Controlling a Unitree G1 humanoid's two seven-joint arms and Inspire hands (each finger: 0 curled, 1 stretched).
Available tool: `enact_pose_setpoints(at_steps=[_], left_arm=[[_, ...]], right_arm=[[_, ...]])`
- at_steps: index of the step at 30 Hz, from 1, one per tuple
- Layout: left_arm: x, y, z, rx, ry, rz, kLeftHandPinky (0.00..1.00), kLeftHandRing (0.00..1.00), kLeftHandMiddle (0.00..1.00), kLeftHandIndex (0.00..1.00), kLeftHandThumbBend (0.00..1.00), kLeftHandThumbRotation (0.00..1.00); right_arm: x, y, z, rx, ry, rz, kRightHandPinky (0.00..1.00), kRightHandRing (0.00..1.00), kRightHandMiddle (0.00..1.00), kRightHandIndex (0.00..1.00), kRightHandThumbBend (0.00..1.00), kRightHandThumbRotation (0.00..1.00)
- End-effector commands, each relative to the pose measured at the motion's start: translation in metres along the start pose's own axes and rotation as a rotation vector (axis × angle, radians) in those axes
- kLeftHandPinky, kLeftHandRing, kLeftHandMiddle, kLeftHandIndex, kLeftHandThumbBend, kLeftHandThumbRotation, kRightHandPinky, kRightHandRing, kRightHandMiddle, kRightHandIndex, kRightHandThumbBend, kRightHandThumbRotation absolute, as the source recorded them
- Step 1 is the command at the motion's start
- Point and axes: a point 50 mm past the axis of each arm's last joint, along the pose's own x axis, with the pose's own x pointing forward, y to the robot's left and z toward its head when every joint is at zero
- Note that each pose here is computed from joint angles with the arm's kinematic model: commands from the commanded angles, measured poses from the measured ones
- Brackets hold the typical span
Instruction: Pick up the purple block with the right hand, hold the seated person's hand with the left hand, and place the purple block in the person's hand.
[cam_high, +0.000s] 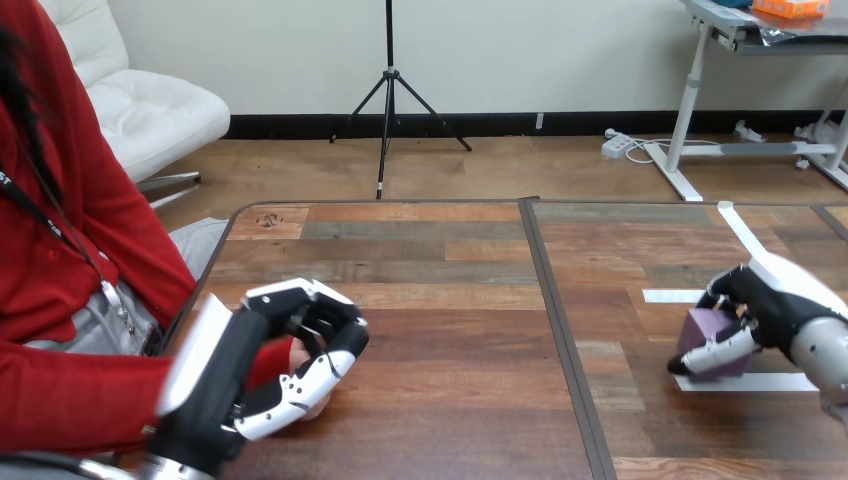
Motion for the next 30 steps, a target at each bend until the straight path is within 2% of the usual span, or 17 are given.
enact_pose_setpoints(at_steps=[1, 5, 12, 18, 30], left_arm=[[0.021, 0.029, 0.024, 0.219, -0.151, 0.07, 0.42, 0.5, 0.53, 0.52, 0.6, 0.52], [0.022, 0.035, 0.028, 0.297, -0.13, 0.07, 0.46, 0.54, 0.57, 0.55, 0.67, 0.52], [0.023, 0.044, 0.034, 0.344, -0.122, 0.07, 0.55, 0.61, 0.64, 0.63, 0.82, 0.49], [0.024, 0.047, 0.038, 0.391, -0.121, 0.059, 0.57, 0.63, 0.67, 0.66, 0.88, 0.47], [0.025, 0.051, 0.037, 0.457, -0.028, -0.035, 0.58, 0.68, 0.73, 0.72, 0.97, 0.39]], right_arm=[[0.001, -0.038, 0.022, 0.011, -0.114, -0.118, 0.47, 0.5, 0.52, 0.49, 0.76, 0.0], [0.0, -0.04, 0.025, 0.007, -0.132, -0.124, 0.47, 0.5, 0.53, 0.49, 0.76, 0.0], [-0.001, -0.043, 0.03, 0.005, -0.168, -0.138, 0.46, 0.49, 0.52, 0.49, 0.77, 0.0], [-0.002, -0.045, 0.033, 0.007, -0.183, -0.147, 0.45, 0.49, 0.52, 0.49, 0.77, 0.0], [-0.005, -0.047, 0.037, -0.001, -0.208, -0.171, 0.45, 0.49, 0.52, 0.49, 0.79, 0.0]])
